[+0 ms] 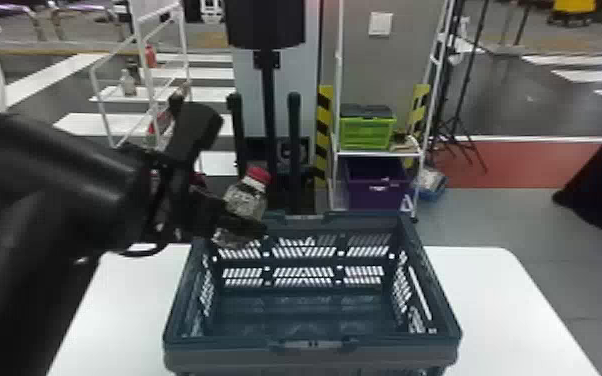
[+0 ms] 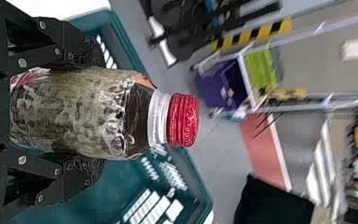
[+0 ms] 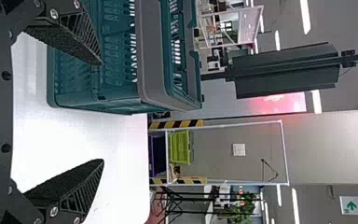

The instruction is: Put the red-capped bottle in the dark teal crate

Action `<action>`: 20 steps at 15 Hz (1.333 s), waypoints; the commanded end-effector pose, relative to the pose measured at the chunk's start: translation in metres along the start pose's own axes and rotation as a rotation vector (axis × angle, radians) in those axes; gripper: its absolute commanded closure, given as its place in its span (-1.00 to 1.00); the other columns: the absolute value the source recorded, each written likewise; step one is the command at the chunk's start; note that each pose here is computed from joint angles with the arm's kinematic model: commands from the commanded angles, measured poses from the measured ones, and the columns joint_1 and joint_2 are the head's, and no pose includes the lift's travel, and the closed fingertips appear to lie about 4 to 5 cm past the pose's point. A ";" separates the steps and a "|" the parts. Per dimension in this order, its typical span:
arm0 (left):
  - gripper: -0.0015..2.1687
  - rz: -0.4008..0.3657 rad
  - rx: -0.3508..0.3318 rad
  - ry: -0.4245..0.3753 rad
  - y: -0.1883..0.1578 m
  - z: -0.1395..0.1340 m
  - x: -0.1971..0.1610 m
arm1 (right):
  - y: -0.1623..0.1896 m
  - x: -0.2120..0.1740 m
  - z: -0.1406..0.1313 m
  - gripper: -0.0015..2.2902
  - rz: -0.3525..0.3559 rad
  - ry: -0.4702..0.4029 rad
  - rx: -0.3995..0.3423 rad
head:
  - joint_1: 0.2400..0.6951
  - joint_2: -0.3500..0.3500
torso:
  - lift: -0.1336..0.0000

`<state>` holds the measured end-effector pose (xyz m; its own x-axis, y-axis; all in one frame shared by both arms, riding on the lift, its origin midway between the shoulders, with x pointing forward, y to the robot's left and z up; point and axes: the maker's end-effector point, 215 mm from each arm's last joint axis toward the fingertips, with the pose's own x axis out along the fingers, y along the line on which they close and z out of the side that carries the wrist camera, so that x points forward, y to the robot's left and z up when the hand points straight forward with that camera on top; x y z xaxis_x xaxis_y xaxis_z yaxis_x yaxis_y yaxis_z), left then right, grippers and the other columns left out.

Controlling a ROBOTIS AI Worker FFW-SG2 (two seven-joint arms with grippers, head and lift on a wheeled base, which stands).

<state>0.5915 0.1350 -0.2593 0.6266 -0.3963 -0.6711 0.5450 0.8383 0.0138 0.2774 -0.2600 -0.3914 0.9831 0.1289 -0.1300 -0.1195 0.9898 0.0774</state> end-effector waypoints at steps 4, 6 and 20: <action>0.82 -0.142 0.148 0.166 -0.030 -0.025 0.085 | -0.003 -0.004 -0.006 -0.87 -0.010 0.003 0.002 | 0.14 0.00 | 1.00; 0.82 -0.191 0.205 0.187 -0.044 -0.032 0.113 | -0.003 -0.004 -0.006 -0.87 -0.013 0.003 0.004 | 0.14 0.00 | 1.00; 0.82 -0.323 0.567 0.462 -0.077 -0.140 0.179 | 0.001 -0.016 0.007 -0.87 -0.025 -0.079 0.014 | 0.14 0.00 | 1.00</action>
<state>0.5876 0.0495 -0.4779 0.1735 -0.3088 -0.9352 0.9331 0.3552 0.0558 0.2632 -0.2619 -0.3834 0.9934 0.0991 -0.0578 -0.0938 0.9916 0.0886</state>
